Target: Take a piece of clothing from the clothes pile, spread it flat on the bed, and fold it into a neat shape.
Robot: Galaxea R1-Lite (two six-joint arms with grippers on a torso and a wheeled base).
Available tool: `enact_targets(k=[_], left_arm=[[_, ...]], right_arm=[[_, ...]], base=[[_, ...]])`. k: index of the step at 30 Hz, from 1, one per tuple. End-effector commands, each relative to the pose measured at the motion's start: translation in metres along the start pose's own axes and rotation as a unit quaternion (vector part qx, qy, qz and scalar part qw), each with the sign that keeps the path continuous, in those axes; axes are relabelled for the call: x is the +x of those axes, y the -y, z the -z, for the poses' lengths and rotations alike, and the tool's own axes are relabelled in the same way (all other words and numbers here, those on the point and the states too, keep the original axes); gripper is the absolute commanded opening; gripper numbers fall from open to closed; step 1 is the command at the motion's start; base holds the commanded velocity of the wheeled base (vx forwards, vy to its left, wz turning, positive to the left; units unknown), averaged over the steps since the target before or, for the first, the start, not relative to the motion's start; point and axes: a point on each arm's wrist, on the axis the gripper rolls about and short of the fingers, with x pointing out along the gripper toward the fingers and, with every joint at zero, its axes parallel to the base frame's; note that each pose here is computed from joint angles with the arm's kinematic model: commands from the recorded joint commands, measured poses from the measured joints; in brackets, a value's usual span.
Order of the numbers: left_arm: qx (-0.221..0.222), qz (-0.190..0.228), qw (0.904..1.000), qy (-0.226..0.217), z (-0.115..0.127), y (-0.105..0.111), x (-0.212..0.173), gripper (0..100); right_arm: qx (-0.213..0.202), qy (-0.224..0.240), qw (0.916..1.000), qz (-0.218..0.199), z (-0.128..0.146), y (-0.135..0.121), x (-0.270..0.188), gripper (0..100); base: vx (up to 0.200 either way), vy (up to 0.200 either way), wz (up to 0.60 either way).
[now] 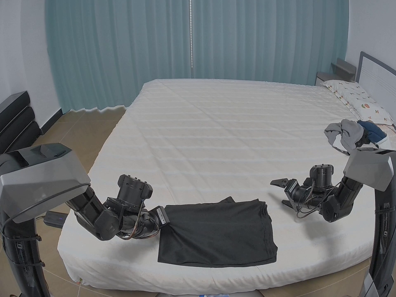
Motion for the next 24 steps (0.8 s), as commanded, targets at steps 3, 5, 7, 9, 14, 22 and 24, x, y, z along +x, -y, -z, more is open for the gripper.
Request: enact_targets(k=[3, 5, 7, 9, 14, 22, 24], left_arm=[[0.0, 0.0, 1.0, -0.001, 0.0, 0.0, 0.0, 100], [0.0, 0.0, 1.0, 0.0, 0.0, 0.0, -0.001, 100], [0.0, 0.001, 1.0, 0.0, 0.0, 0.0, -0.001, 100], [0.0, 0.001, 1.0, 0.002, -0.001, 0.0, -0.001, 100], [0.003, -0.006, 0.9999, 0.014, -0.002, 0.0, -0.005, 100], [0.003, -0.02, 0.9985, 0.051, -0.014, -0.002, -0.017, 100], [0.0, -0.02, 0.9983, 0.055, -0.017, -0.003, -0.02, 100]], right_arm=[[0.0, -0.001, 1.0, 0.0, 0.0, 0.0, 0.0, 100], [0.0, -0.001, 1.0, 0.0, 0.0, 0.0, 0.0, 100], [0.0, 0.0, 1.0, -0.001, 0.0, 0.0, 0.0, 100], [0.0, 0.0, 1.0, -0.001, 0.0, 0.0, 0.0, 100], [0.001, -0.002, 1.0, 0.003, 0.002, 0.0, -0.004, 100], [-0.015, 0.004, 0.9997, -0.017, 0.008, -0.012, -0.019, 100], [-0.017, 0.003, 0.9996, -0.02, 0.01, -0.015, -0.02, 100]], base=[[0.0, 0.0, 0.0], [0.0, 0.0, 0.0], [0.0, 0.0, 0.0], [0.0, 0.0, 0.0], [0.0, 0.0, 0.0], [0.0, 0.0, 0.0], [0.0, 0.0, 0.0]])
